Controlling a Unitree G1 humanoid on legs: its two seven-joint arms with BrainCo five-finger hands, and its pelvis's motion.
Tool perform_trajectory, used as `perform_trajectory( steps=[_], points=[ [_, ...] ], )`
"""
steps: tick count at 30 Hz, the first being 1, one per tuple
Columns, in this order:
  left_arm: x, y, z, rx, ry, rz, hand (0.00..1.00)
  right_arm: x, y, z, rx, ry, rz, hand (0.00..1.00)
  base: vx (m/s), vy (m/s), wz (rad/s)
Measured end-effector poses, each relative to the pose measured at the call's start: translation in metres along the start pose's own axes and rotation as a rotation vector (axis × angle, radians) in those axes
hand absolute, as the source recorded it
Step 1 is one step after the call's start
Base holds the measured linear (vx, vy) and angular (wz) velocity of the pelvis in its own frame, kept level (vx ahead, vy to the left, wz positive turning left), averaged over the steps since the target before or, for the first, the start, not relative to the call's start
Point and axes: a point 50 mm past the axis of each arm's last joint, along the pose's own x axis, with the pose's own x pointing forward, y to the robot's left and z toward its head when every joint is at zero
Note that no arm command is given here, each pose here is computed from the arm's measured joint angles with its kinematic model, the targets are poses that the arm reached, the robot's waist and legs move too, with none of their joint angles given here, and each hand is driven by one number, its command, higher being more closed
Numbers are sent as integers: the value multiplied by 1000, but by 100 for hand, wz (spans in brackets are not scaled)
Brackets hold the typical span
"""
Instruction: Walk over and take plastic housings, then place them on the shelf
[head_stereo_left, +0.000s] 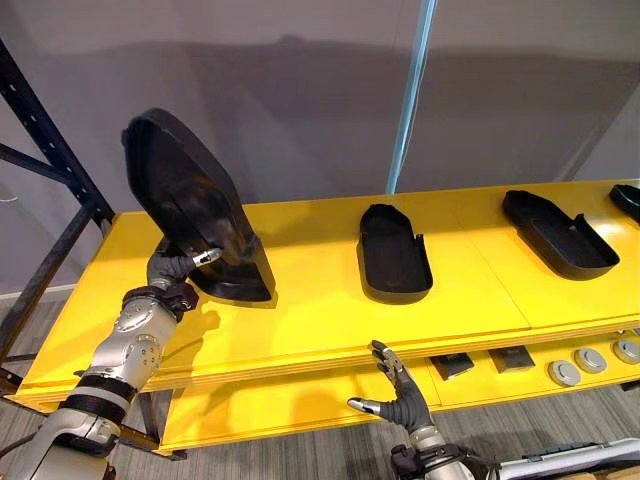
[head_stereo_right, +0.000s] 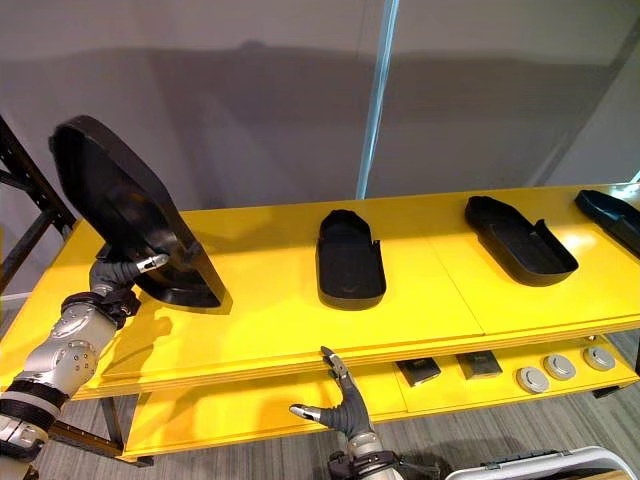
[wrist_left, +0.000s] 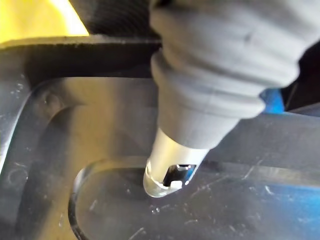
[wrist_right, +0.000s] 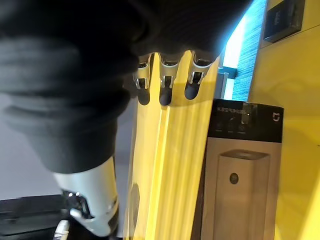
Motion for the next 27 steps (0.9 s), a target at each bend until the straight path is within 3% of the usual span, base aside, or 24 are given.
perform_trajectory(
  steps=[10, 20, 21, 27],
  points=[
    [6, 6, 3, 33, 38, 46, 100, 0, 2, 9, -13, -43, 30, 0, 9, -7, 1],
    [8, 44, -4, 176, 136, 212, 100, 5, 14, 20, -1, -105, 86, 0, -42, -21, -1],
    [9, 47, -3, 188, 136, 225, 0, 5, 14, 22, 1, -115, 85, 0, 0, 0, 0],
    [20, 51, 21, 302, 104, 269, 0, 8, 14, 30, 4, -154, 86, 0, 0, 0, 0]
  ],
)
